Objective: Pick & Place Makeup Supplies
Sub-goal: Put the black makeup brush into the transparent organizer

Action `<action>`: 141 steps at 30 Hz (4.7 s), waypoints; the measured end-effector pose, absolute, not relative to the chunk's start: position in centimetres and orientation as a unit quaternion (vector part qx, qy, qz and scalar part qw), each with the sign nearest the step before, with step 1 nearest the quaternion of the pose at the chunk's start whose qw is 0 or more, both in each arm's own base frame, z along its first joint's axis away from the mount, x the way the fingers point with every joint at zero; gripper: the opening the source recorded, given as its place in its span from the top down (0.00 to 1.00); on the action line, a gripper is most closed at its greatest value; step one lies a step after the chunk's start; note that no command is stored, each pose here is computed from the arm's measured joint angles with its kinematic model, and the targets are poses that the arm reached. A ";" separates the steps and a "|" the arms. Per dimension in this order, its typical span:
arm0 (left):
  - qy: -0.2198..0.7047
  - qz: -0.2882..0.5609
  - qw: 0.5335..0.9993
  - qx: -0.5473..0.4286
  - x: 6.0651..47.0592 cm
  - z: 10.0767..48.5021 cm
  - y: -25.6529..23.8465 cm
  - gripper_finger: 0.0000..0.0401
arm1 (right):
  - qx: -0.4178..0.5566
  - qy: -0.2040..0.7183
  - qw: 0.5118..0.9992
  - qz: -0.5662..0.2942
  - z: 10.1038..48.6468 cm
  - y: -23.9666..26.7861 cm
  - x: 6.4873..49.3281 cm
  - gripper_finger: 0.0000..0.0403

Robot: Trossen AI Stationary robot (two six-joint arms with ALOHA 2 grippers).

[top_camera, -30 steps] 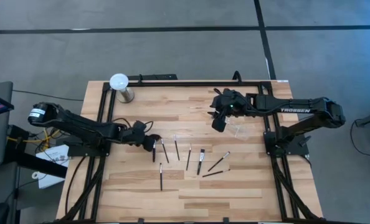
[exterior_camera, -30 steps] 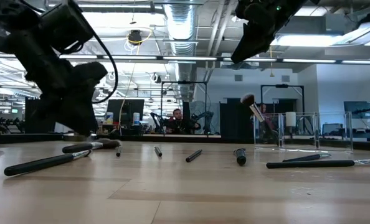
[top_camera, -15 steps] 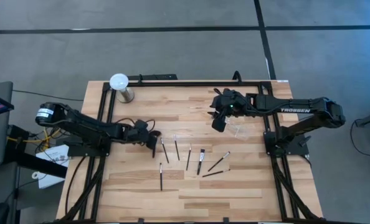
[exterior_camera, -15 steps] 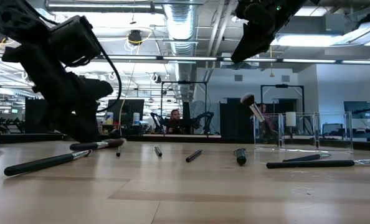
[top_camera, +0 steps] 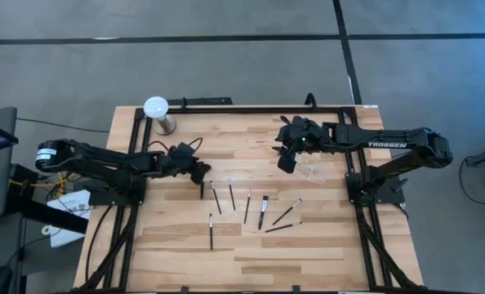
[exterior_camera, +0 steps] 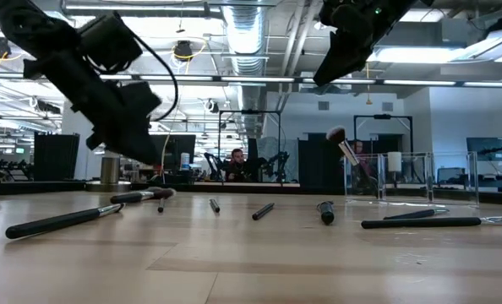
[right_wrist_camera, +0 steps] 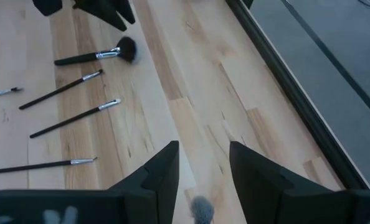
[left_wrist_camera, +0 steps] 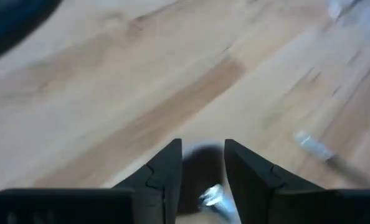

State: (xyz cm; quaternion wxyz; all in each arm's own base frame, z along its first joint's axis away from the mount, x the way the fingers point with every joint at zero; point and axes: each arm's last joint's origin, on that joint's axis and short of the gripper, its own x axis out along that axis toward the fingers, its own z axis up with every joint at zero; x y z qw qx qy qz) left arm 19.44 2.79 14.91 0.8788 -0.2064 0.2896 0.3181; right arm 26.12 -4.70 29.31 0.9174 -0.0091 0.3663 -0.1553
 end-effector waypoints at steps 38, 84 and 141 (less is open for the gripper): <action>0.322 0.380 0.847 -0.184 20.6 8.8 -2.4 0.71 | -0.040 0.373 0.921 -0.109 29.3 -4.3 26.2 0.70; 0.165 0.448 0.870 -0.125 18.9 4.0 -6.5 0.89 | -0.060 0.422 0.899 -0.095 25.4 -4.5 30.5 0.70; 0.141 0.314 0.924 0.168 22.5 15.3 -8.2 0.89 | 0.120 0.263 0.953 0.092 23.3 -6.8 39.1 0.46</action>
